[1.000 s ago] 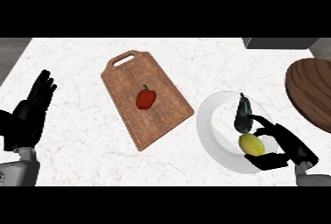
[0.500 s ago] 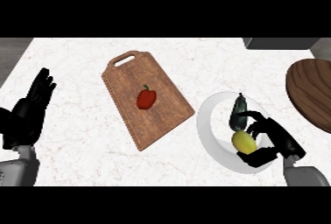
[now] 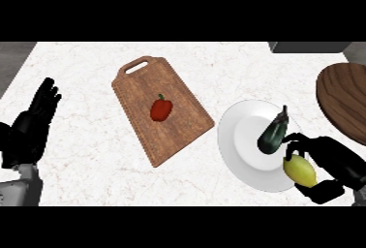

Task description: Pick the lemon from the plate and place it in the bowl

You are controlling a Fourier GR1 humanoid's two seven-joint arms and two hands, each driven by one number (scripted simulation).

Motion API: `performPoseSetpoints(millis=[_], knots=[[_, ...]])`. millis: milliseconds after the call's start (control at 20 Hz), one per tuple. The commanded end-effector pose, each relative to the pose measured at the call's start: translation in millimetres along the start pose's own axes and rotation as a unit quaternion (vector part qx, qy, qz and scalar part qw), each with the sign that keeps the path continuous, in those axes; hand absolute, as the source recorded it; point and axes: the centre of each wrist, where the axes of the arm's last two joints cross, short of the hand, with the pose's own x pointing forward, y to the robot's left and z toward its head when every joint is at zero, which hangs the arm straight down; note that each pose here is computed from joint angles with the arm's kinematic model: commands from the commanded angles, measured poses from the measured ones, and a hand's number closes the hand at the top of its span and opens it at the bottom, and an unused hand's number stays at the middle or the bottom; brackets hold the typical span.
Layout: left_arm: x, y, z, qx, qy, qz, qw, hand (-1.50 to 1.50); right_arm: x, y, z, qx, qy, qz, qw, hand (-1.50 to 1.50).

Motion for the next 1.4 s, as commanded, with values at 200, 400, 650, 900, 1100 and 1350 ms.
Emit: performPoseSetpoints(millis=[200, 400, 650, 900, 1100, 1350], knots=[[-2.5, 7.5, -1.9, 0.022, 0.003, -0.005, 0.9997, 0.0, -15.6, -64.0, 73.3, -0.096, -0.094, 0.129, 0.983, 1.5], [1.4, 7.8, -0.9, 0.023, 0.016, -0.004, 0.9996, 0.0, -16.3, -107.1, 104.6, -0.237, -0.099, 0.09, 0.962, 1.5], [-5.9, 1.9, 0.9, 0.013, 0.0, 0.001, 0.9999, 0.0, -26.3, -149.7, 138.4, -0.297, -0.089, 0.007, 0.951, 1.5], [5.0, 0.7, -18.6, 0.001, 0.001, -0.002, 1.0, 0.0, -40.7, -162.1, 146.5, -0.306, -0.047, -0.02, 0.951, 1.5], [8.2, -2.2, -13.2, -0.002, -0.005, 0.002, 1.0, 0.0, -76.3, -189.4, 137.2, -0.304, -0.039, -0.053, 0.95, 1.5], [25.6, -6.5, -5.8, -0.013, -0.009, -0.002, 0.9999, 0.0, -103.7, -179.9, 103.7, -0.292, -0.032, -0.072, 0.953, 1.5]])
